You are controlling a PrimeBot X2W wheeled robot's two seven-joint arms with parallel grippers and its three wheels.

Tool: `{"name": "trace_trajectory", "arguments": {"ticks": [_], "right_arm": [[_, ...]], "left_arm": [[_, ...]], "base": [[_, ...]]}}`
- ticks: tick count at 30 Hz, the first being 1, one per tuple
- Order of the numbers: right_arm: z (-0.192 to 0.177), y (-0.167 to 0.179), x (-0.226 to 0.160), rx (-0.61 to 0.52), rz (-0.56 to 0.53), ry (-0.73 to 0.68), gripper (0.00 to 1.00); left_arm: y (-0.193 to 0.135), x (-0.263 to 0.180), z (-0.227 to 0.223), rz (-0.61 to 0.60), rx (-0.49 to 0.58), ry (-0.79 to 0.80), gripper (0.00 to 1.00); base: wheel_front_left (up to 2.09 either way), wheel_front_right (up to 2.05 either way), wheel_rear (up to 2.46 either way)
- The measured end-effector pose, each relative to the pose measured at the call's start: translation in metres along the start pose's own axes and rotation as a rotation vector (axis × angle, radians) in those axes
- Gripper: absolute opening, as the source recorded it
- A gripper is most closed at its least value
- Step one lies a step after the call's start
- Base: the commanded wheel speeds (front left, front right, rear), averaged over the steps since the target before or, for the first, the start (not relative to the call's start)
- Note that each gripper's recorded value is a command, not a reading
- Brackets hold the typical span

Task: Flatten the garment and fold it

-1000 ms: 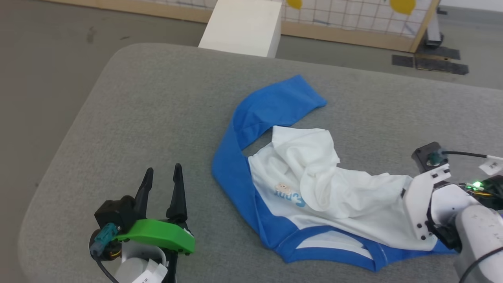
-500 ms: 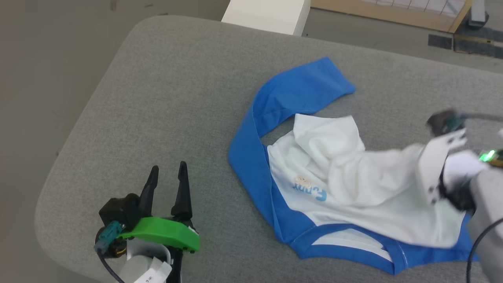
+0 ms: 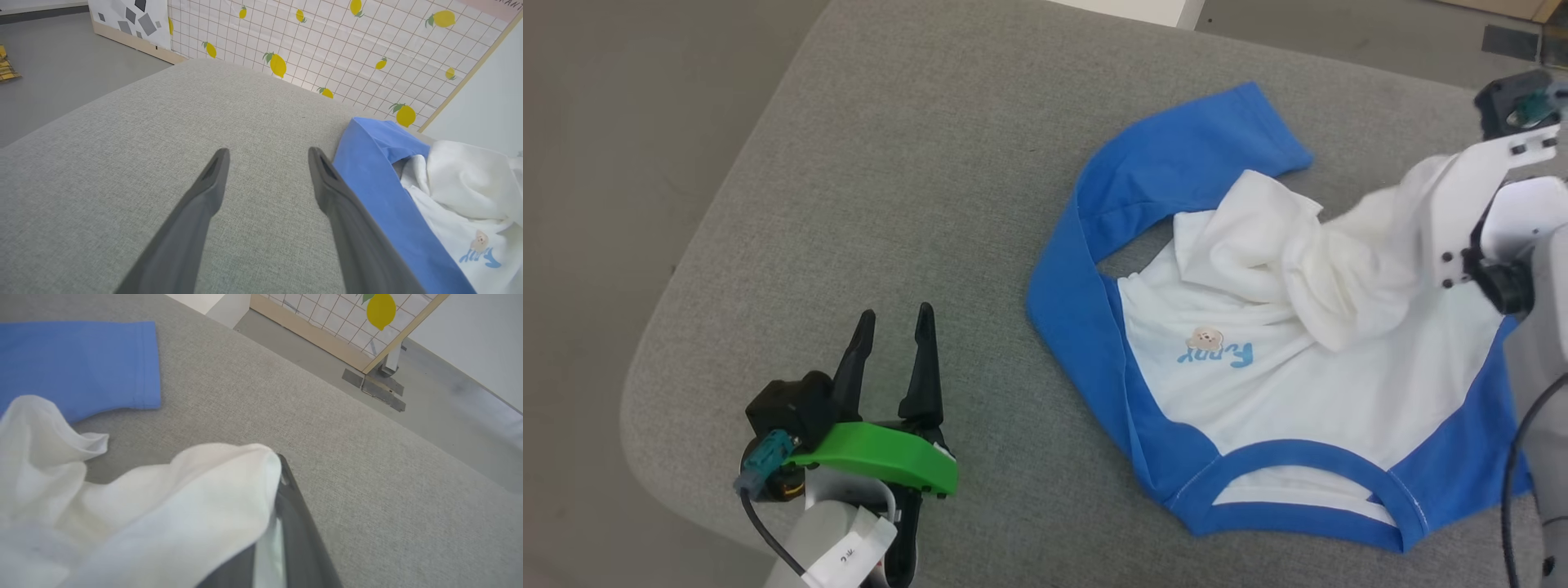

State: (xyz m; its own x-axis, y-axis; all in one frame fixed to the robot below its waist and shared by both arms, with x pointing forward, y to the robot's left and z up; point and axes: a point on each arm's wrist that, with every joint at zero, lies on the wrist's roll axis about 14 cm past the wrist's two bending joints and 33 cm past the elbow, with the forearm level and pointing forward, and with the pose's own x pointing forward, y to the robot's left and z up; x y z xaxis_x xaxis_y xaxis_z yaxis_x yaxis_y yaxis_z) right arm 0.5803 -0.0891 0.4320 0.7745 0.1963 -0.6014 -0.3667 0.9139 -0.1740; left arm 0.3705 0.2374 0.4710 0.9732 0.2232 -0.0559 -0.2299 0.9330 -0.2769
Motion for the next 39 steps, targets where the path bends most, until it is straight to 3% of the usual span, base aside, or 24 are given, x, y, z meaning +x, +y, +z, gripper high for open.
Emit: {"name": "trace_trajectory", "arguments": {"ticks": [5,10,13,25,32,39], "right_arm": [[0.010,-0.002,-0.007,0.072,0.005,-0.071,1.00],[0.033,-0.013,-0.039,0.198,-0.008,-0.273,1.00],[0.030,-0.016,-0.063,0.279,-0.012,-0.353,1.00],[-0.083,-0.045,-0.151,0.474,-0.175,-0.306,1.00],[-0.105,-0.060,-0.187,0.507,-0.245,-0.311,1.00],[-0.114,-0.063,-0.197,0.550,-0.253,-0.314,1.00]], "left_arm": [[0.000,-0.001,0.003,-0.001,-0.006,-0.010,1.00],[-0.007,-0.005,0.008,-0.029,-0.021,-0.024,1.00],[-0.015,-0.007,0.009,-0.054,-0.028,-0.027,1.00],[-0.064,-0.011,0.003,-0.210,-0.058,0.038,1.00],[-0.114,-0.020,-0.028,-0.362,-0.023,0.264,1.00],[-0.143,-0.023,-0.057,-0.419,0.091,0.537,1.00]], "base": [[0.00,0.00,0.00],[0.00,0.00,0.00],[0.00,0.00,0.00],[0.00,0.00,0.00],[0.00,0.00,0.00],[0.00,0.00,0.00]]}}
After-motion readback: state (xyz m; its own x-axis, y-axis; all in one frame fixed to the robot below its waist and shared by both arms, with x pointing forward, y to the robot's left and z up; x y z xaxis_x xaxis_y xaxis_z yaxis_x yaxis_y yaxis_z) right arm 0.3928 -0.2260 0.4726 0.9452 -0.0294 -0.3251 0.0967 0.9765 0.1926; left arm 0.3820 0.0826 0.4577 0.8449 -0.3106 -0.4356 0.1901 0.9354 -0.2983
